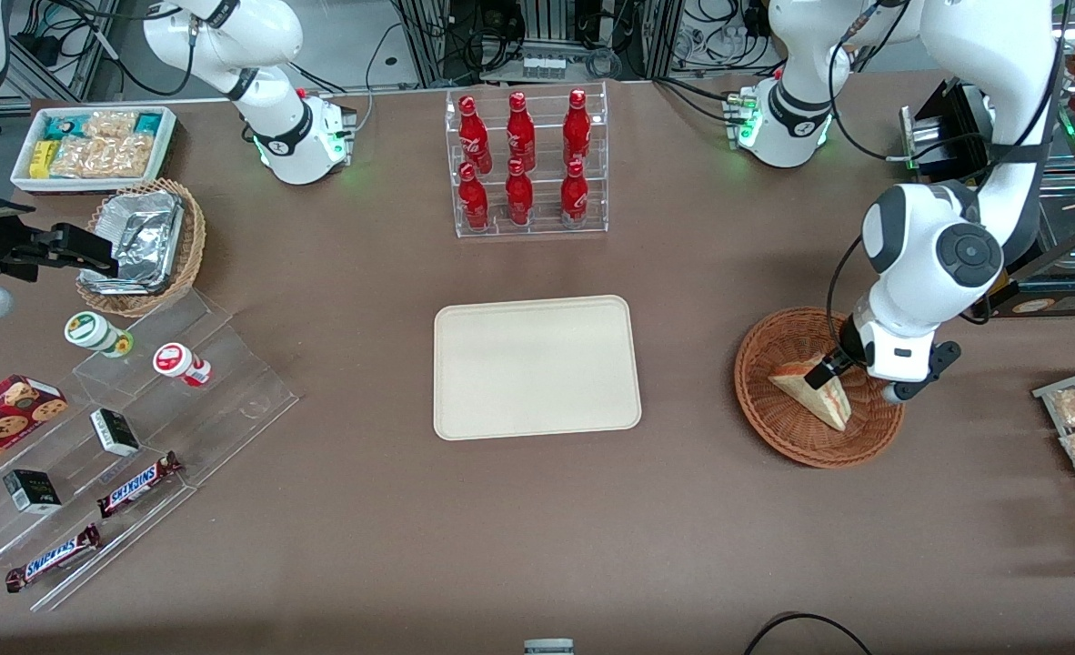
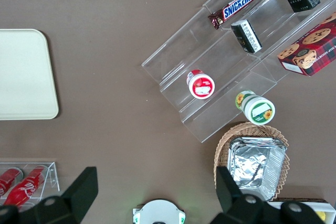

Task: Place sandwich from basket to tray
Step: 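Lower the left gripper and close it on the wrapped sandwich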

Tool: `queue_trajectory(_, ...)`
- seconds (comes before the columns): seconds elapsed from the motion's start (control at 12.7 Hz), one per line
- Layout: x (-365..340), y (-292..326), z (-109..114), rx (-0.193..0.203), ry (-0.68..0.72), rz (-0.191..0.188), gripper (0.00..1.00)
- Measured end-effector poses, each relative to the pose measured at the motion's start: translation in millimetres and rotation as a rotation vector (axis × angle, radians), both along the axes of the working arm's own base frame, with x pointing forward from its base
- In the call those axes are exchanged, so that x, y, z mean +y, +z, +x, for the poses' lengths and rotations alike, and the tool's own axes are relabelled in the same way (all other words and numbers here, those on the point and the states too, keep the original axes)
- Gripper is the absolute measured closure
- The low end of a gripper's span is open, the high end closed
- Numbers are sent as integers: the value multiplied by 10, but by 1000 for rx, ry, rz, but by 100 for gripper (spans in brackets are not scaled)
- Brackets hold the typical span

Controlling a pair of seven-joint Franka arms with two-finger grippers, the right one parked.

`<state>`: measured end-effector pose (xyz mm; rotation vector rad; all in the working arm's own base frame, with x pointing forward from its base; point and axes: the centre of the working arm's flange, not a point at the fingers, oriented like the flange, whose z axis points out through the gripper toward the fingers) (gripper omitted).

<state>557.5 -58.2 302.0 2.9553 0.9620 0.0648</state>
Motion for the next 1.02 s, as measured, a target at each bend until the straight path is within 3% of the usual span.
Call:
queue_trajectory(0.86,1,-439,0,43,3,5,0)
queue_trajectory(1.02,2,-440,5,41,4,5,16)
